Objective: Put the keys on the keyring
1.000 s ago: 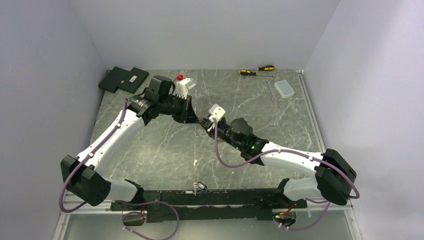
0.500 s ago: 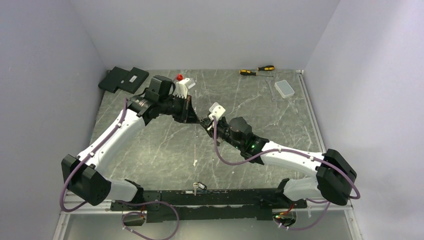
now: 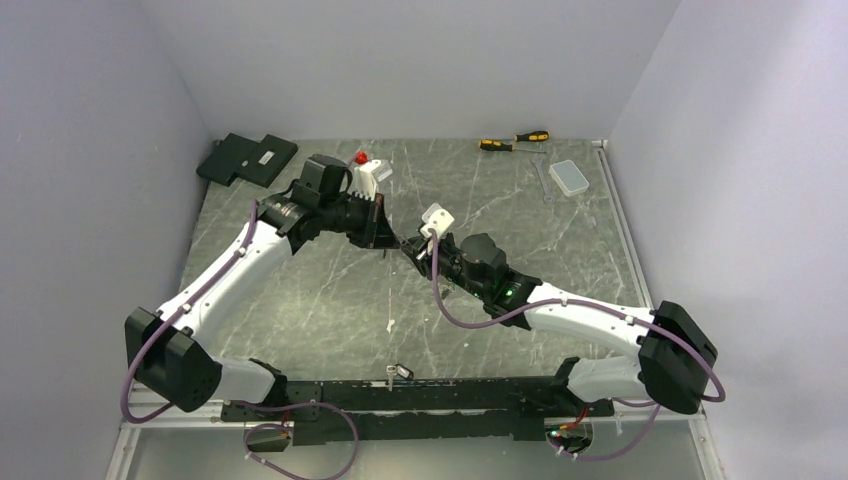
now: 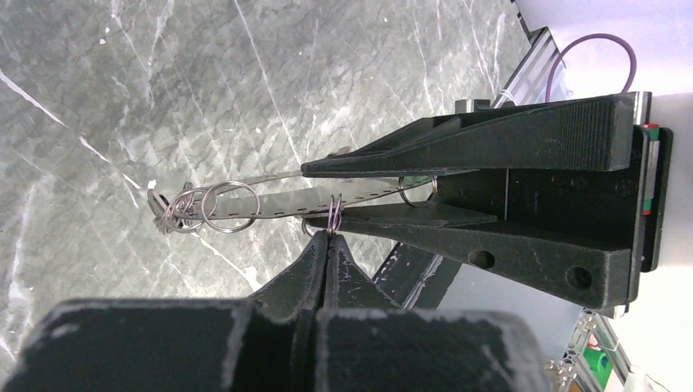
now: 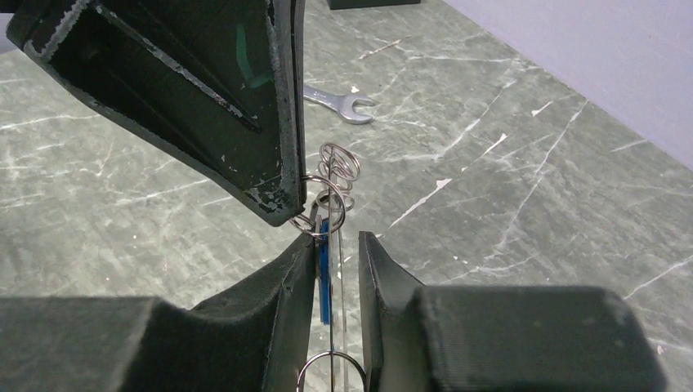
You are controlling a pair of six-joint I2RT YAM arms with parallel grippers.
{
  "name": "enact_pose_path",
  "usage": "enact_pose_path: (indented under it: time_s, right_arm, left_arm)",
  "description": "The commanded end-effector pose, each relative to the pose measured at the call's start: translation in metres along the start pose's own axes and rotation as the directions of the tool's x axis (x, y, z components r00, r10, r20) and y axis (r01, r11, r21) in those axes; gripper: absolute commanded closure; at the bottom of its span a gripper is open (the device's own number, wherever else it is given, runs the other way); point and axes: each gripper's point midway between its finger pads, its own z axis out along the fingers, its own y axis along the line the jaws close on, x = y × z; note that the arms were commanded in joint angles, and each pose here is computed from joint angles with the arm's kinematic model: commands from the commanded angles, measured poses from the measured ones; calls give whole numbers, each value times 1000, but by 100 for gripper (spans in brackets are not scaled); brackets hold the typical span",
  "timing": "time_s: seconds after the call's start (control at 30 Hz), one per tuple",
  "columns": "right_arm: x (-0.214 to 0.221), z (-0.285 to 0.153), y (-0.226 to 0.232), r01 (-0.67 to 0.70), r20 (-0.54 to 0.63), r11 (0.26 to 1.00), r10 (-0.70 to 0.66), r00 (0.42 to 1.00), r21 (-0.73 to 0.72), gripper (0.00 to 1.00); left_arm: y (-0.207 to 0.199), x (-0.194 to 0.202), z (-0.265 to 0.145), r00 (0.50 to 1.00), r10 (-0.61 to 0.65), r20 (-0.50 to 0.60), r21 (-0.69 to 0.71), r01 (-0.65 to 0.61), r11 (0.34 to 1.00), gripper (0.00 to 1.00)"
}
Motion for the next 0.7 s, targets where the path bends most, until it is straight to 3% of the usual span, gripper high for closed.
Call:
enact_pose_path:
  time_s: [0.0,0.13,0.3,0.47,0.67]
  right_arm:
    - [-45,-5,0,-22,132,1000,25,991,-20,99]
    - [-38,-11,17,9,107,994,3,994,-113,74]
    - [-20,-22,37,38,50,971,-27,998,-237,54]
    - [-10,-27,40,25,27,968,-19,999,-250,41]
    - [-1,-18,29,12,-14,983,-15,1000,-185,40]
  left_arm:
    - [0,-17,-11,994,74,81,-35,-71,997,100]
    - [11,-21,-11,991,98,93,-95,-89,992,100]
    - [17,-24,-6,990,109,90,-109,-99,989,100]
    - [17,-26,-3,988,119,96,-99,-109,989,100]
    - [14,-25,-4,987,127,97,-89,-118,989,100]
